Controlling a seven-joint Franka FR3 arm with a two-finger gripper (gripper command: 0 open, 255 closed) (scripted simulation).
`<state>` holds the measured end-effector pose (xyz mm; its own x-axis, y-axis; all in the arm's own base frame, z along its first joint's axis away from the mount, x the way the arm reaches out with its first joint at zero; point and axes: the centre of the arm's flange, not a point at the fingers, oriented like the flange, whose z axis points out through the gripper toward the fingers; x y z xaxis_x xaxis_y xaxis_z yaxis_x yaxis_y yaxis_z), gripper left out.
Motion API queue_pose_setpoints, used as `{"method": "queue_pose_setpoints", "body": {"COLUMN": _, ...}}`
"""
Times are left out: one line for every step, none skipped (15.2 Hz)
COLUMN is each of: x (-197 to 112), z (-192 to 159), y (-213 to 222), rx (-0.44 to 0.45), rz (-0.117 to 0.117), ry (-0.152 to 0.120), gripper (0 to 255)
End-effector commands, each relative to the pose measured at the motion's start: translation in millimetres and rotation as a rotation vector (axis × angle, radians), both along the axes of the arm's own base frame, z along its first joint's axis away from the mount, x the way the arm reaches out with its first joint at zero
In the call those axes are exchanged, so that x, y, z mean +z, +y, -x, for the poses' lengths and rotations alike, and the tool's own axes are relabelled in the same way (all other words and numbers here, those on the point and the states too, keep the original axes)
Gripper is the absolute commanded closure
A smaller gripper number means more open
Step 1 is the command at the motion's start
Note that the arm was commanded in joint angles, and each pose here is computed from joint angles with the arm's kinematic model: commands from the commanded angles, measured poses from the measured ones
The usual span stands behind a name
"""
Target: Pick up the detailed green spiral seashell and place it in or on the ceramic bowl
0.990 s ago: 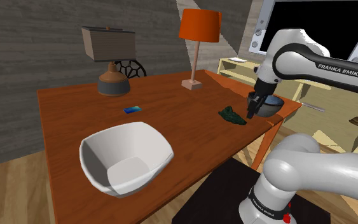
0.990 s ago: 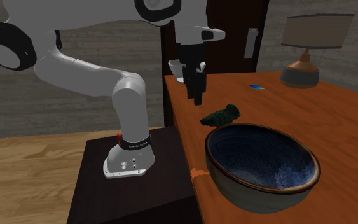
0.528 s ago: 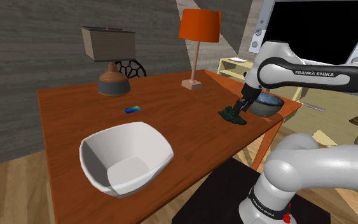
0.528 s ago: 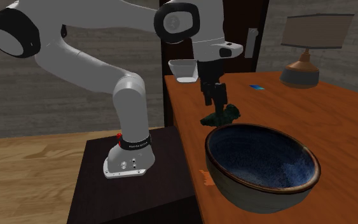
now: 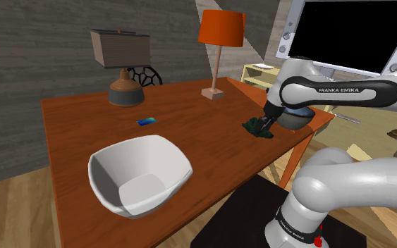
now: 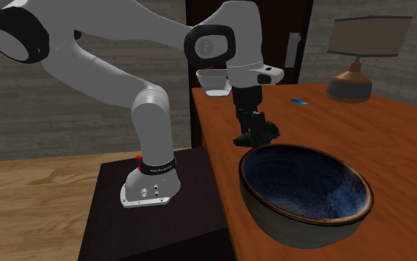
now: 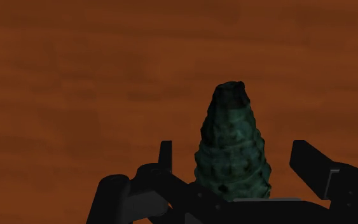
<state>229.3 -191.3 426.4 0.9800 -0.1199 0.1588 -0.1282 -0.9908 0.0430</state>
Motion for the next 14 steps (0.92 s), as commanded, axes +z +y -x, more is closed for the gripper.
{"method": "queue_pose_setpoints", "body": {"x": -2.0, "z": -0.5, "y": -0.8, "rx": 0.000, "rz": 0.000, "ry": 0.000, "gripper": 0}}
{"method": "queue_pose_setpoints", "body": {"x": -2.0, "z": -0.5, "y": -0.8, "rx": 0.000, "rz": 0.000, "ry": 0.000, "gripper": 0}}
{"method": "queue_pose_setpoints", "body": {"x": -2.0, "z": -0.5, "y": -0.8, "rx": 0.000, "rz": 0.000, "ry": 0.000, "gripper": 0}}
{"method": "queue_pose_setpoints", "body": {"x": -2.0, "z": -0.5, "y": -0.8, "rx": 0.000, "rz": 0.000, "ry": 0.000, "gripper": 0}}
{"method": "queue_pose_setpoints", "body": {"x": -2.0, "z": -0.5, "y": -0.8, "rx": 0.000, "rz": 0.000, "ry": 0.000, "gripper": 0}}
{"method": "queue_pose_setpoints", "body": {"x": -1.9, "z": -0.5, "y": -0.8, "rx": 0.000, "rz": 0.000, "ry": 0.000, "gripper": 0}}
{"method": "queue_pose_setpoints", "body": {"x": -1.9, "z": -0.5, "y": -0.8, "rx": 0.000, "rz": 0.000, "ry": 0.000, "gripper": 255}}
{"method": "queue_pose_setpoints", "body": {"x": -1.9, "z": -0.5, "y": -0.8, "rx": 0.000, "rz": 0.000, "ry": 0.000, "gripper": 255}}
{"method": "queue_pose_setpoints", "body": {"x": -1.9, "z": -0.5, "y": -0.8, "rx": 0.000, "rz": 0.000, "ry": 0.000, "gripper": 255}}
{"method": "queue_pose_setpoints", "body": {"x": -1.9, "z": -0.5, "y": -0.8, "rx": 0.000, "rz": 0.000, "ry": 0.000, "gripper": 255}}
{"method": "queue_pose_setpoints", "body": {"x": -1.9, "z": -0.5, "y": -0.8, "rx": 0.000, "rz": 0.000, "ry": 0.000, "gripper": 255}}
{"method": "queue_pose_setpoints", "body": {"x": -1.9, "z": -0.5, "y": -0.8, "rx": 0.000, "rz": 0.000, "ry": 0.000, "gripper": 255}}
{"method": "queue_pose_setpoints", "body": {"x": -1.9, "z": -0.5, "y": -0.8, "rx": 0.000, "rz": 0.000, "ry": 0.000, "gripper": 255}}
{"method": "queue_pose_setpoints", "body": {"x": -1.9, "z": -0.5, "y": -0.8, "rx": 0.000, "rz": 0.000, "ry": 0.000, "gripper": 255}}
